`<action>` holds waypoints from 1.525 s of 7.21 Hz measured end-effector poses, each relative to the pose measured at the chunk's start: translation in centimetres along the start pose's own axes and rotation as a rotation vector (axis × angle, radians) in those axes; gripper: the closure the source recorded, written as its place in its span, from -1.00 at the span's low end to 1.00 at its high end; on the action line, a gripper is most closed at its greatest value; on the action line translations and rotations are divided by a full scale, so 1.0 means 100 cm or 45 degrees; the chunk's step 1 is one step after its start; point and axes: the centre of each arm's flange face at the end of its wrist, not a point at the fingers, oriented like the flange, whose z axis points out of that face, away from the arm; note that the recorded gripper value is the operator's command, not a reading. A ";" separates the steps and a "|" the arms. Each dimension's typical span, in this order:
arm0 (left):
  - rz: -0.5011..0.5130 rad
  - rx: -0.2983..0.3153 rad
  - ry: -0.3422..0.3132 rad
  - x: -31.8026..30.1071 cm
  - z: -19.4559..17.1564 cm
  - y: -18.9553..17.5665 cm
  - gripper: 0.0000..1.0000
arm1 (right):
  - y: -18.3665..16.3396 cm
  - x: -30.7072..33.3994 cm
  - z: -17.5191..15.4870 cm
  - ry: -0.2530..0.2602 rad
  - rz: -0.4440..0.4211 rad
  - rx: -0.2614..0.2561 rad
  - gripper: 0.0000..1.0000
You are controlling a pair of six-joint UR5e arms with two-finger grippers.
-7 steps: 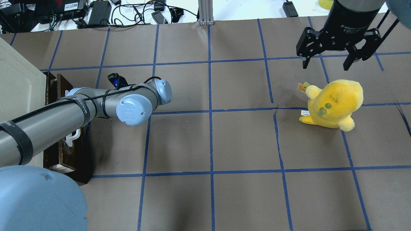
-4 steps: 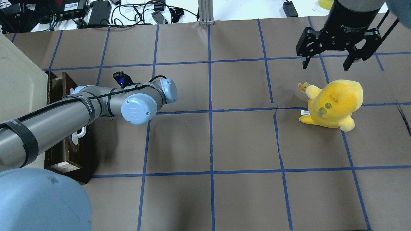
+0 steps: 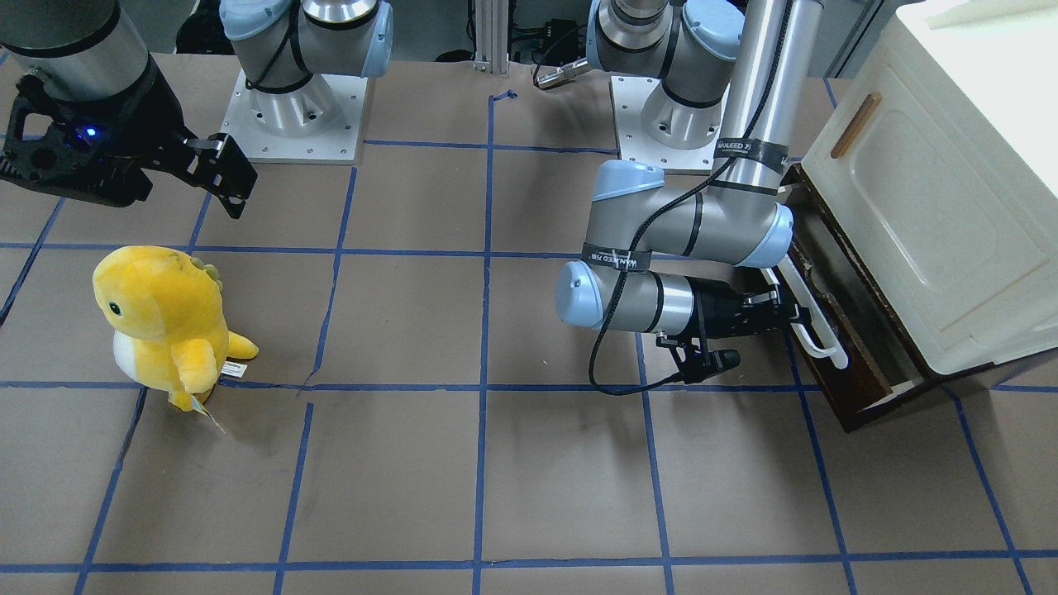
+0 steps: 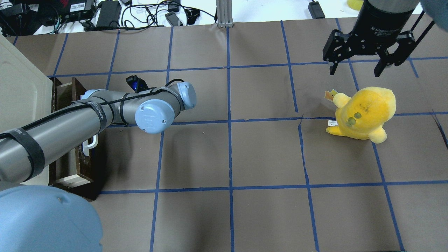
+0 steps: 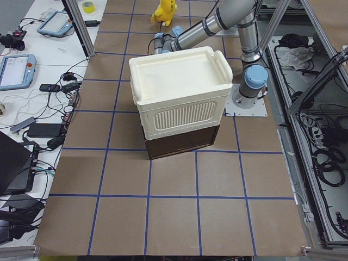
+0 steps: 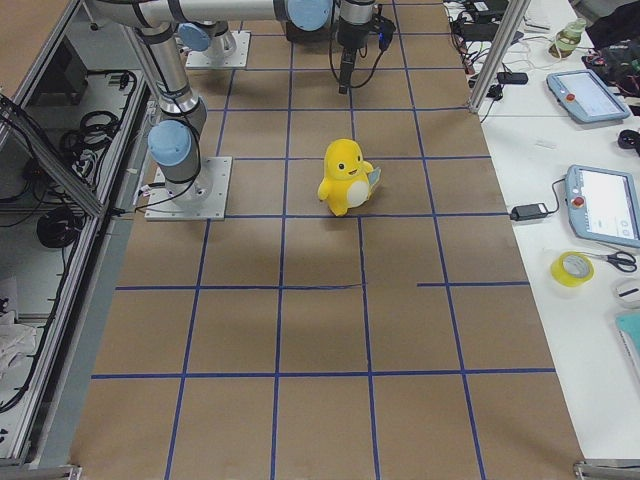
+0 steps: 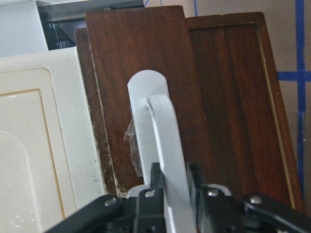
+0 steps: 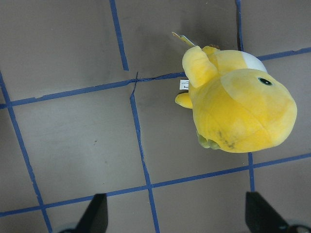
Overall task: Pull drawer sideways
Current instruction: 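Pull the drawer outward by its handle with the left gripper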
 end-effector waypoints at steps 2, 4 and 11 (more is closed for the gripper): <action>0.004 0.009 0.027 0.002 -0.012 -0.005 0.86 | 0.000 0.000 0.000 0.000 0.000 0.000 -1.00; 0.006 0.023 0.038 0.004 -0.021 -0.006 0.86 | 0.000 0.000 0.000 0.000 0.000 0.000 -1.00; -0.008 0.046 0.082 0.004 -0.043 -0.010 0.86 | 0.000 0.000 0.000 0.000 0.000 0.000 -1.00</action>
